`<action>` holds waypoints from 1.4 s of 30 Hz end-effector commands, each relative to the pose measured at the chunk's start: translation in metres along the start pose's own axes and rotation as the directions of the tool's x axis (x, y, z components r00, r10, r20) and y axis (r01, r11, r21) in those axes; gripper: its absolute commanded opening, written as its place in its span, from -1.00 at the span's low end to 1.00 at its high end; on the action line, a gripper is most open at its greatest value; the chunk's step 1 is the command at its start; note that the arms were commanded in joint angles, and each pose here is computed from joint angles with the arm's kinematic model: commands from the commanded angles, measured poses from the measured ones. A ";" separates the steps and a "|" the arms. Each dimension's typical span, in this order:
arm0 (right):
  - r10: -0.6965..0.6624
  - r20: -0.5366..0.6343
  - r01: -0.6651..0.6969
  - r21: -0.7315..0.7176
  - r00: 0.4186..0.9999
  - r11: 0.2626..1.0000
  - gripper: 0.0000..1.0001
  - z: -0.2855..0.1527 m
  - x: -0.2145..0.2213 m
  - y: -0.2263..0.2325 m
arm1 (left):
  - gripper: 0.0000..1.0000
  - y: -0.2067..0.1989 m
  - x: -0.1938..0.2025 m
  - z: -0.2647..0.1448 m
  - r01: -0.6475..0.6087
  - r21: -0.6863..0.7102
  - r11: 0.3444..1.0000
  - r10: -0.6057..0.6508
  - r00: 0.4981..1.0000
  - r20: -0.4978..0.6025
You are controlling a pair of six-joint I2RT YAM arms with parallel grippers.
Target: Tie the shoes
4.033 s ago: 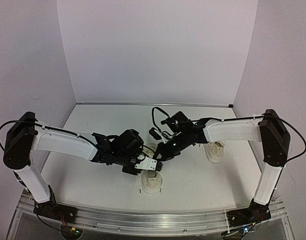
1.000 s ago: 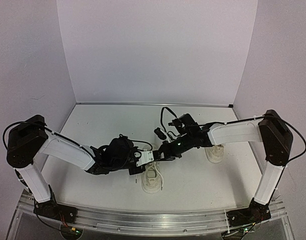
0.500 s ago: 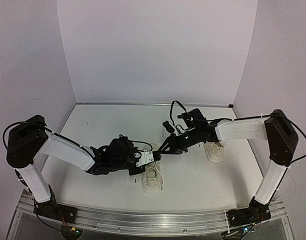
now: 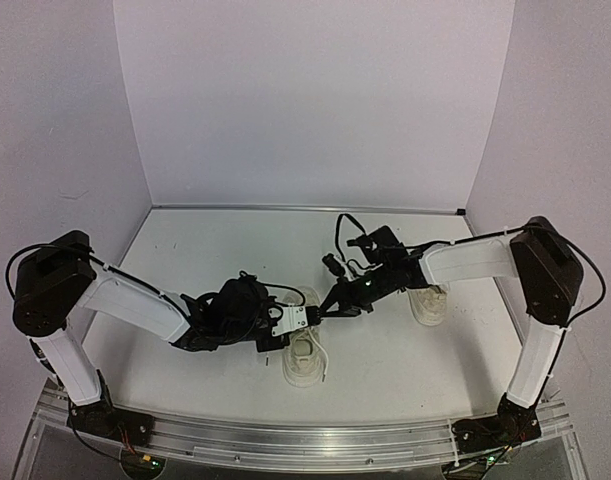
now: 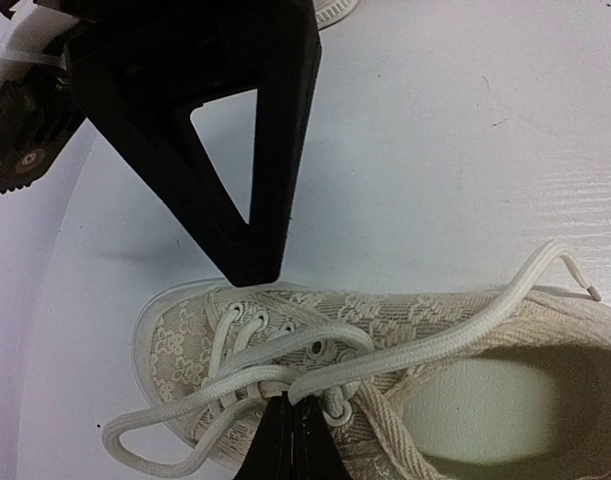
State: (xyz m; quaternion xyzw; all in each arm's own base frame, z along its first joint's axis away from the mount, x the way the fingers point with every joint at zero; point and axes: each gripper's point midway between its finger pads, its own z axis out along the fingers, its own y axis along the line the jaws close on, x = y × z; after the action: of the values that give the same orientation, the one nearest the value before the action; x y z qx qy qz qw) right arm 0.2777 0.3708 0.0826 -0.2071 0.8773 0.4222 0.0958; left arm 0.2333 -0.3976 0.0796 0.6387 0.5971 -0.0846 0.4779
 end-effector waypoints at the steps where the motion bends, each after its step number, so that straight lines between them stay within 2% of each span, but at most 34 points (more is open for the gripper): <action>1: -0.046 -0.015 0.045 -0.048 0.999 0.998 -0.87 0.006 -0.004 0.015 | -1.00 0.003 -0.006 0.001 -0.021 -0.012 1.000 0.021 1.000 0.003; 13: -0.058 -0.059 0.051 -0.116 0.997 0.992 -0.85 0.014 0.004 0.028 | -1.00 0.003 -0.006 0.005 -0.043 -0.011 0.999 0.043 0.999 -0.013; 27: -0.033 -0.011 0.033 -0.014 0.999 0.999 -0.89 0.014 -0.006 0.013 | -1.00 0.001 -0.007 0.005 -0.052 -0.008 0.999 0.052 0.999 -0.014; 42: -0.061 -0.072 0.053 -0.109 0.996 0.993 -0.85 0.020 0.006 0.031 | -1.00 -0.001 -0.005 0.009 -0.067 -0.005 0.998 0.067 0.997 -0.032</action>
State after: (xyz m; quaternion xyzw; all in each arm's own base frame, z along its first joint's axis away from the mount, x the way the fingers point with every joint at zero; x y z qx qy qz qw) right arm 0.2567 0.3919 0.0749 -0.2351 0.8661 0.4375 0.0559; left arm 0.2349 -0.3993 0.0757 0.6510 0.5895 -0.0620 0.4742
